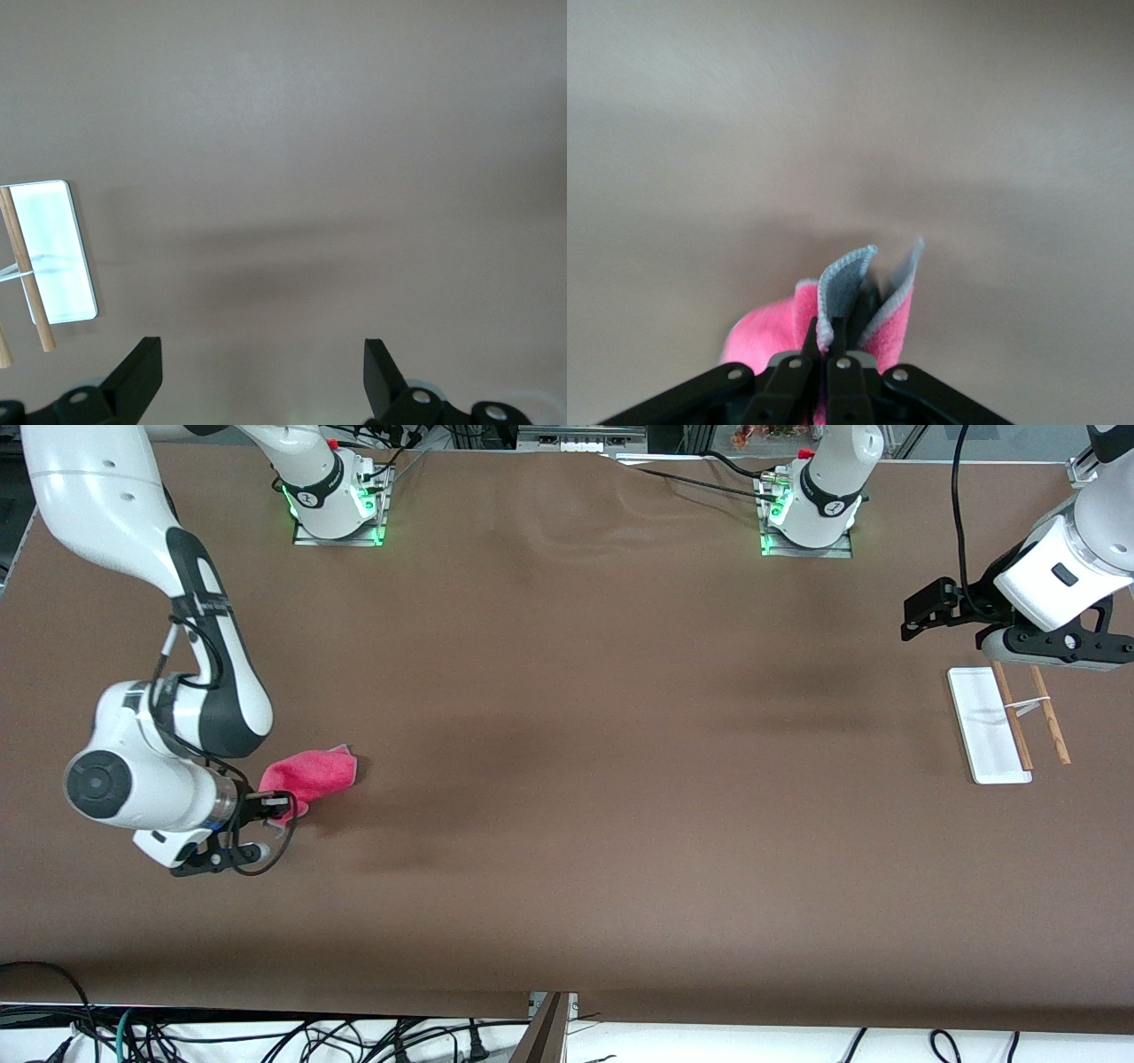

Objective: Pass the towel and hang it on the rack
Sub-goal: 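Lift the towel with the right gripper toward the table middle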

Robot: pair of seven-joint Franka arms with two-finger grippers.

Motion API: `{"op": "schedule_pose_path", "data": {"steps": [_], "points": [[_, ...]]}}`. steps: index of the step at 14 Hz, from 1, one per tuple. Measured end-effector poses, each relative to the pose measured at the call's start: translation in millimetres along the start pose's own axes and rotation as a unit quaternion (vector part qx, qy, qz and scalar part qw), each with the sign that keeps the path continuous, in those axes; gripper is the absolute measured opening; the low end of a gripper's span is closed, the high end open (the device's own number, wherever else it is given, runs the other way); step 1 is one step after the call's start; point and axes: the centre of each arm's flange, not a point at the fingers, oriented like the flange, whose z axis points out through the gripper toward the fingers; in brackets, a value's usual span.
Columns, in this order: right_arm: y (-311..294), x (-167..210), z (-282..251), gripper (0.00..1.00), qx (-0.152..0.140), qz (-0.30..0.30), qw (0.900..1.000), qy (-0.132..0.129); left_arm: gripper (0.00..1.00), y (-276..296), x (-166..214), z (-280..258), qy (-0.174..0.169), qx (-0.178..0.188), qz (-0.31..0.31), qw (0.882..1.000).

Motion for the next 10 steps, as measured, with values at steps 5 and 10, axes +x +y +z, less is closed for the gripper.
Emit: {"op": "schedule_pose_path", "data": {"steps": [5, 10], "points": [[-58, 6, -110, 0.02, -0.007, -0.033, 0.998, 0.05, 1.0, 0, -1, -2, 0.002, 0.0, 0.0, 1.0], [-167, 6, -158, 0.02, 0.004, 0.017, 0.996, 0.088, 1.0, 0, -2, -1, 0.001, 0.0, 0.0, 1.0]]}}
